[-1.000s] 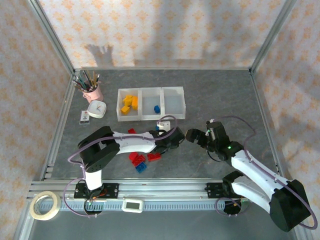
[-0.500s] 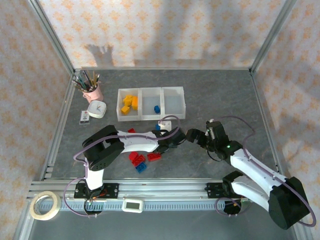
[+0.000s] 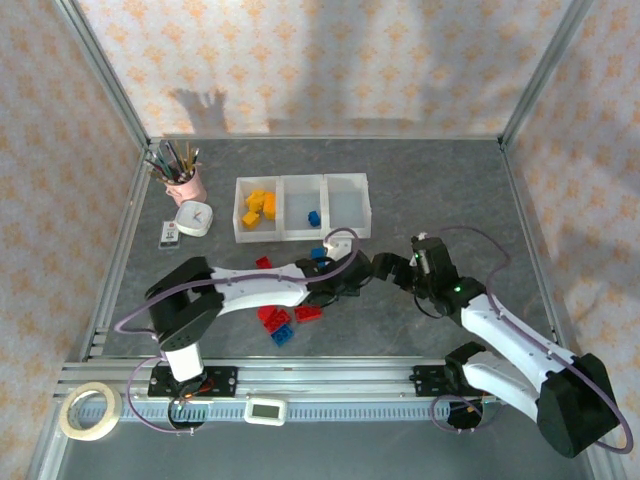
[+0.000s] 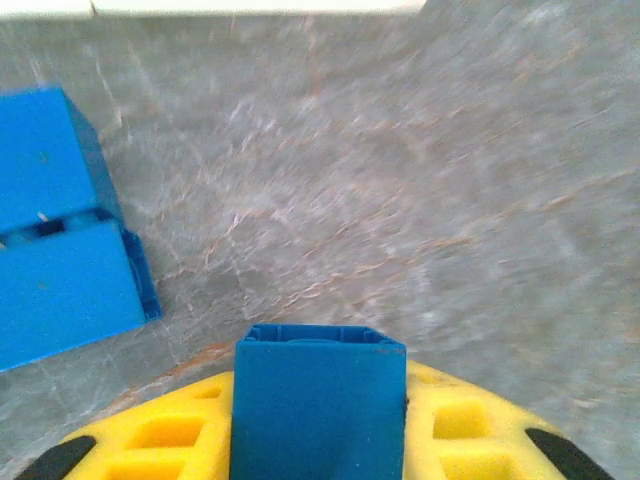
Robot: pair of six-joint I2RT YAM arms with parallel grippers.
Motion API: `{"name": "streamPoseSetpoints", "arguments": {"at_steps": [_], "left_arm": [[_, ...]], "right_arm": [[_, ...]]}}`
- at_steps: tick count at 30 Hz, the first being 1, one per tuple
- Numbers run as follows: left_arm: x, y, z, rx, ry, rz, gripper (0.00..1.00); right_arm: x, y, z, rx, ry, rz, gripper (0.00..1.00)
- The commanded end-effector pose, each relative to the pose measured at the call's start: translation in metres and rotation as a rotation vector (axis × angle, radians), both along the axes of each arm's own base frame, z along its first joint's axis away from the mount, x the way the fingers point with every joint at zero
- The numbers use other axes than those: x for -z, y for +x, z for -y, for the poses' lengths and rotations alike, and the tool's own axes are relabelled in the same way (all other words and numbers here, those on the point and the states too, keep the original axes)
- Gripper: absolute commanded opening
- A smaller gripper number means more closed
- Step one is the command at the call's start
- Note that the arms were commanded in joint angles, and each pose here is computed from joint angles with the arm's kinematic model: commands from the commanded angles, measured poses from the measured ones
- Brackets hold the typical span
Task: Sort the legos into containers by color
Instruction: Pick up the lego from the center of the table, then place the lego in the container.
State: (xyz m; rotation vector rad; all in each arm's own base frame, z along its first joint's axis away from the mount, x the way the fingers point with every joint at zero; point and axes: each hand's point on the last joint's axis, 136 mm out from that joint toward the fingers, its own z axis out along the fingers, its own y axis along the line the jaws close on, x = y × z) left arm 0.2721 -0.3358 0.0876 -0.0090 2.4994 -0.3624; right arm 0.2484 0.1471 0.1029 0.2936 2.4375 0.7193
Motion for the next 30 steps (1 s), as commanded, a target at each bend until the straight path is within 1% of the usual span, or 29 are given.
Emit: {"name": "streamPoseSetpoints", "arguments": {"at_steps": [1, 4, 9, 12, 14, 20, 25, 27, 29, 30], "left_arm": [[-0.041, 0.006, -0.011, 0.006, -0.001, 0.085, 0.24], [-0.065, 0.019, -0.025, -0.018, -0.011, 0.13, 0.24], [-0.1, 0.053, -0.061, -0.109, -0.029, 0.211, 0.23], [-0.112, 0.079, -0.084, -0.16, -0.018, 0.242, 0.23], [-0.113, 0.094, -0.098, -0.204, 0.002, 0.25, 0.23], [-0.095, 0.138, -0.121, -0.286, 0.06, 0.234, 0.23], [-0.077, 0.175, -0.131, -0.318, 0.124, 0.209, 0.23], [-0.069, 0.188, -0.14, -0.352, 0.167, 0.196, 0.23], [-0.058, 0.2, -0.144, -0.345, 0.188, 0.182, 0.23], [-0.045, 0.205, -0.144, -0.339, 0.193, 0.165, 0.24]], "right_arm": [[-0.023, 0.013, -0.004, -0.013, 0.003, 0.058, 1.0], [-0.033, 0.02, -0.011, -0.029, 0.025, 0.087, 1.0], [-0.047, 0.032, -0.028, -0.082, 0.071, 0.128, 1.0], [-0.052, 0.038, -0.037, -0.105, 0.082, 0.15, 1.0], [-0.052, 0.041, -0.042, -0.115, 0.087, 0.162, 1.0], [-0.05, 0.043, -0.063, -0.174, 0.078, 0.187, 1.0], [-0.048, 0.049, -0.064, -0.153, 0.074, 0.195, 1.0], [-0.04, 0.051, -0.066, -0.156, 0.064, 0.171, 1.0], [-0.04, 0.052, -0.067, -0.159, 0.063, 0.168, 1.0], [-0.039, 0.052, -0.066, -0.158, 0.059, 0.167, 1.0]]}}
